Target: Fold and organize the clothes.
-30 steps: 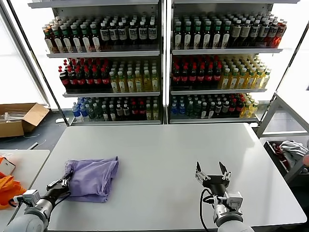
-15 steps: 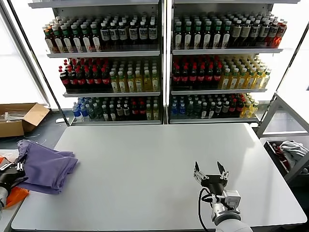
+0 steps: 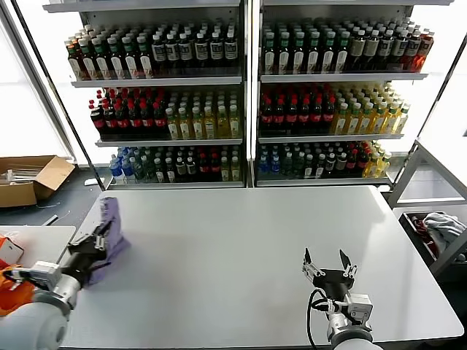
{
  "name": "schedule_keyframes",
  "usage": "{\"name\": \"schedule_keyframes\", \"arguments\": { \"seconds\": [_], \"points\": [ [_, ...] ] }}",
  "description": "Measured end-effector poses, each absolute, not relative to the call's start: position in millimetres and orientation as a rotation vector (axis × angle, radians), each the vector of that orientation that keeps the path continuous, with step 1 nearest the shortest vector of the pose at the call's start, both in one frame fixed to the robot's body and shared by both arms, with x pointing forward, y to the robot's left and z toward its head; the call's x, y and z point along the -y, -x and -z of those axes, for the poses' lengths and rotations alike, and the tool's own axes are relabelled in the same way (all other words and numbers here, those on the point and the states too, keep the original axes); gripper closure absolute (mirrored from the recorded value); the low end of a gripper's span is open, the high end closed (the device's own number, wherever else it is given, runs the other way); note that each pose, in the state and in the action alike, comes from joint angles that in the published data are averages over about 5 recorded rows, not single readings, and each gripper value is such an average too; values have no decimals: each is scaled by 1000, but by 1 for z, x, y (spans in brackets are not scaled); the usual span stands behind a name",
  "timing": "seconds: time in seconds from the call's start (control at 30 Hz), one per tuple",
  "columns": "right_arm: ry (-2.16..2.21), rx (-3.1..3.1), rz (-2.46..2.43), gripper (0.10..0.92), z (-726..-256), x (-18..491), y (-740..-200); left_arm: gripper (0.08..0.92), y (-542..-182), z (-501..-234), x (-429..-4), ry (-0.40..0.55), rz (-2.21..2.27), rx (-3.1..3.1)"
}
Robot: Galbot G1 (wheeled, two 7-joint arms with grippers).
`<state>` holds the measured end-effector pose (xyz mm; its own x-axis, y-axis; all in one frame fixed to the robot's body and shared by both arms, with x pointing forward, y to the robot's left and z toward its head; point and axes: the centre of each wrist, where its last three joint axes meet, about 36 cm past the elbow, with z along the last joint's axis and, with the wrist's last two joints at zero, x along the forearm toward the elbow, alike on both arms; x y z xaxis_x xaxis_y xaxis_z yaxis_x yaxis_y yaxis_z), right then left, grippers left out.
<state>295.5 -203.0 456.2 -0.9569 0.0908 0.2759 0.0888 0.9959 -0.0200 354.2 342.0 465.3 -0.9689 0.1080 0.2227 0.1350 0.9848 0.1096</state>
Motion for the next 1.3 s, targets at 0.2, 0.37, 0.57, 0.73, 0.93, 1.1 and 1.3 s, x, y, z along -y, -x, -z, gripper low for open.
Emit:
{"name": "schedule_keyframes", "arguments": {
  "seconds": [0.2,0.37,0.57,0.73,0.93,1.1,1.3],
  "points": [
    [152,2846,-31,200,-454,198,-286,880,-360,-435,-260,371,91,2854],
    [168,2840,-52,200,-453,192,-283,880,-369,-420,-214,483,55,2807],
    [170,2818,-69,200,-448,186,-283,804,-378,-418,-180,594,-25,2796],
    [156,2792,-82,200,-444,181,-286,659,-383,-420,-157,676,-170,2801],
    [144,2772,-72,200,-445,179,-291,486,-390,-428,-140,695,-331,2817],
    [98,2739,53,200,-446,176,-300,348,-394,-432,-144,643,-353,2835],
    [15,2684,255,252,-447,167,-323,200,-394,-437,-167,530,-259,2886]
  ]
}}
